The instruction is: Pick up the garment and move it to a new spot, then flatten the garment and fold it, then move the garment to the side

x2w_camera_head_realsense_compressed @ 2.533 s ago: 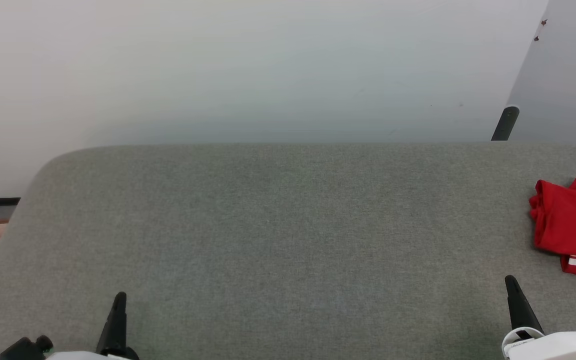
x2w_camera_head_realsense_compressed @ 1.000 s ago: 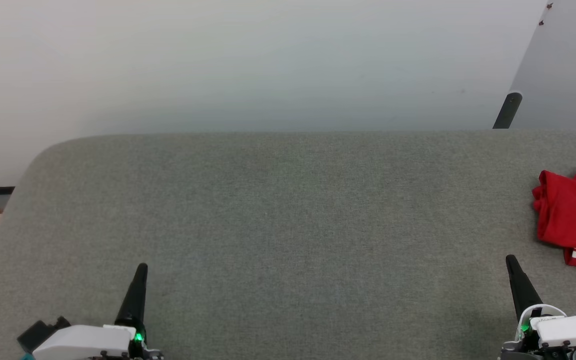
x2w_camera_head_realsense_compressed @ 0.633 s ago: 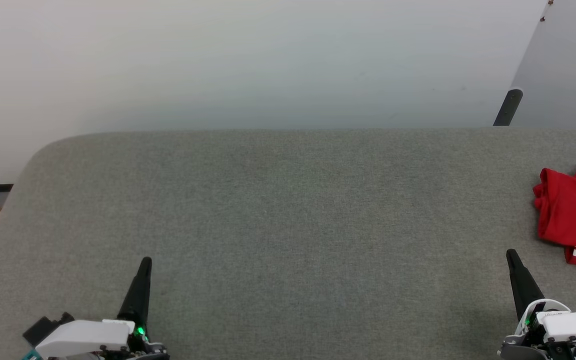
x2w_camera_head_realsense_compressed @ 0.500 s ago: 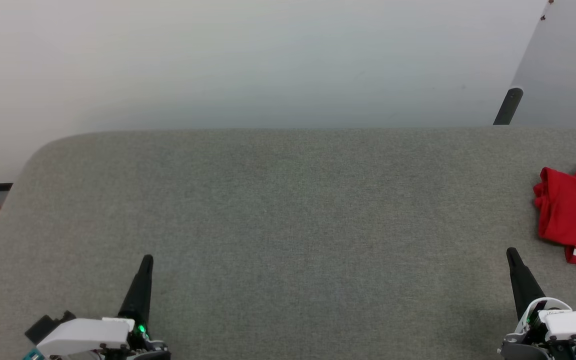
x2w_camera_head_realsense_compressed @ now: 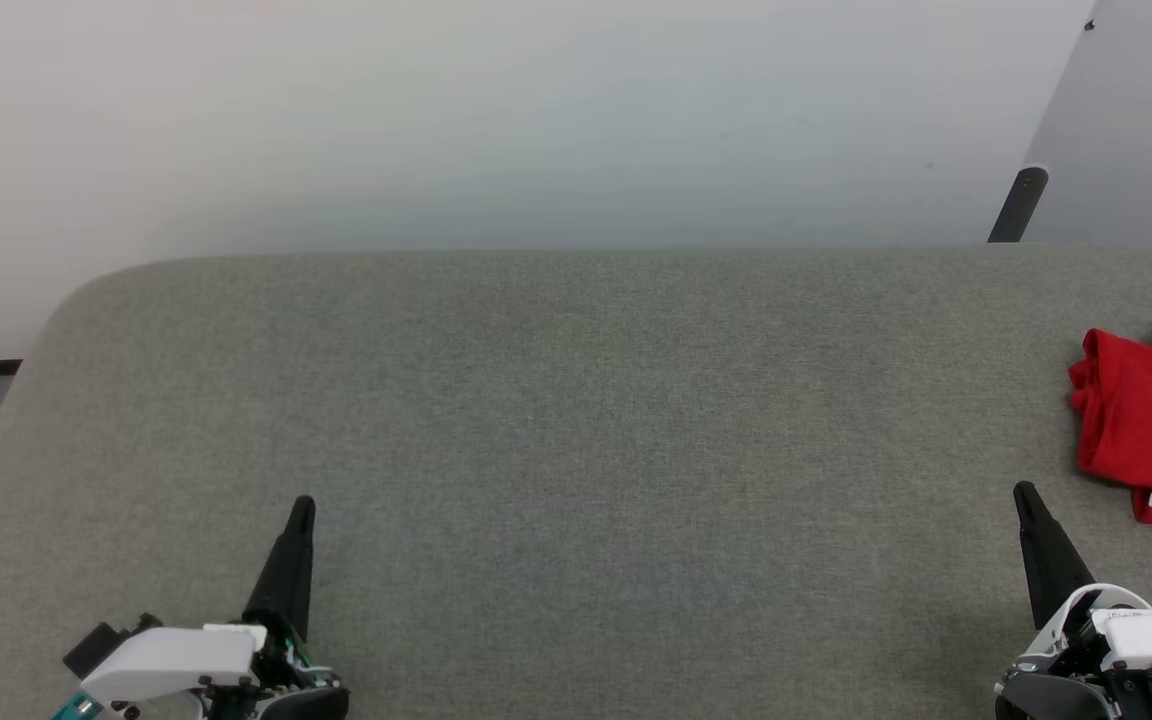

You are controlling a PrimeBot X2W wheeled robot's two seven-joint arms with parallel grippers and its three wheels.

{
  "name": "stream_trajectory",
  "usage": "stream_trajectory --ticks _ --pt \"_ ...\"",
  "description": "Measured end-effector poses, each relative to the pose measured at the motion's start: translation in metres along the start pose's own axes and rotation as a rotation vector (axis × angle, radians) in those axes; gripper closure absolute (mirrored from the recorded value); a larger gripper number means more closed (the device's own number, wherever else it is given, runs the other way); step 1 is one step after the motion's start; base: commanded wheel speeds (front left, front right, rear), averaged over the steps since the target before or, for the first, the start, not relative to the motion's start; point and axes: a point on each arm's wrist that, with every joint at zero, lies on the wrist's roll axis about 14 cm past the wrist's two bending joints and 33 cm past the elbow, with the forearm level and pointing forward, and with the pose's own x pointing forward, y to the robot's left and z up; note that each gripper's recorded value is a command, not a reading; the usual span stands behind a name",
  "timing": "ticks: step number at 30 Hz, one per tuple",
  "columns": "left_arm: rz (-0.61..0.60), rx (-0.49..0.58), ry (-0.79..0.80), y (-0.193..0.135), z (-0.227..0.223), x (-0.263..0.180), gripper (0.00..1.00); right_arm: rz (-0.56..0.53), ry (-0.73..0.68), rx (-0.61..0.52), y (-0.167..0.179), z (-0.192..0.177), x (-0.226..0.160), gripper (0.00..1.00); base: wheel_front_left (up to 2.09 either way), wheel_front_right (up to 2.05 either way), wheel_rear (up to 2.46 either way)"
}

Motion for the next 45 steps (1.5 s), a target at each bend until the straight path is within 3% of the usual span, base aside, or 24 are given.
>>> stream_trajectory --ticks 45 --pt "0.000 -0.001 0.001 -0.0002 -0.0003 0.0001 1.00 0.004 0.000 0.000 0.0013 0.0001 0.0009 1.00 0.00 0.00 0.00"
